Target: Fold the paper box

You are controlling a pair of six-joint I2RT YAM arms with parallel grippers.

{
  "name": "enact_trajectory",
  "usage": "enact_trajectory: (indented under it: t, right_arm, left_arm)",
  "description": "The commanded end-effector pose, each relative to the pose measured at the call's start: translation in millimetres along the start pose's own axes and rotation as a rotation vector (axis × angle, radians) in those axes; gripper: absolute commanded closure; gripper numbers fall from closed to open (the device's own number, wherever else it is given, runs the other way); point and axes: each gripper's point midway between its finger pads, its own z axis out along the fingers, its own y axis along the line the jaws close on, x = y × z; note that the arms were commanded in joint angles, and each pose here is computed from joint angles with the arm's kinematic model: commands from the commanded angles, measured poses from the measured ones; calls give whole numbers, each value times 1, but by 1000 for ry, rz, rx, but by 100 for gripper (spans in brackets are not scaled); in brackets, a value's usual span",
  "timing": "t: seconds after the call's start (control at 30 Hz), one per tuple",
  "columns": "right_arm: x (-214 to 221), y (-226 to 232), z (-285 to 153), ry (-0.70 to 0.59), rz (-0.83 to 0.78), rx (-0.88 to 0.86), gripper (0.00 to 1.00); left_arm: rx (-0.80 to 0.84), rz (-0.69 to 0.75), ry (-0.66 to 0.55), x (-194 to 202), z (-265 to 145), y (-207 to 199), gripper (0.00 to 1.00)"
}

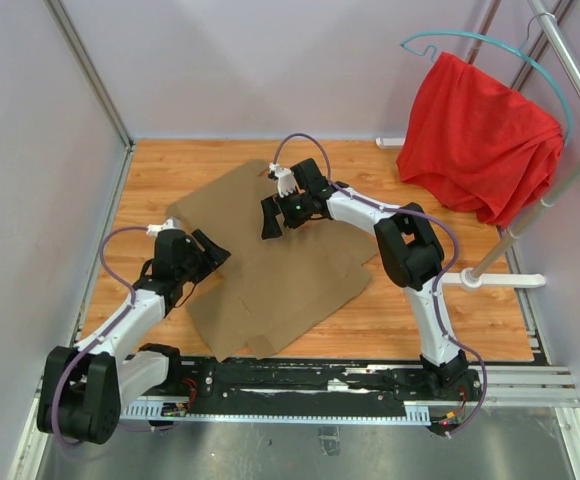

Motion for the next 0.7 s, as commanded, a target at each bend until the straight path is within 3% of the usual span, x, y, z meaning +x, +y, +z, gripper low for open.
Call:
enact_trajectory:
  t: [0.0,0.2,0.47,0.67]
  right_arm:
    - [25,-9,2,67,51,12,0]
    - [26,-10,3,69,53,11,1]
    - [28,-8,2,75,57,2,1]
    - [30,-10,3,80,64,2,1]
  left_arm:
    - [122,10,-29,-15,-1,-42,32]
    - [127,29,-9,-8,17,-56,32]
    - [-7,56,100,18,63,-23,32]
    - [-7,65,61,6,55,-30,32]
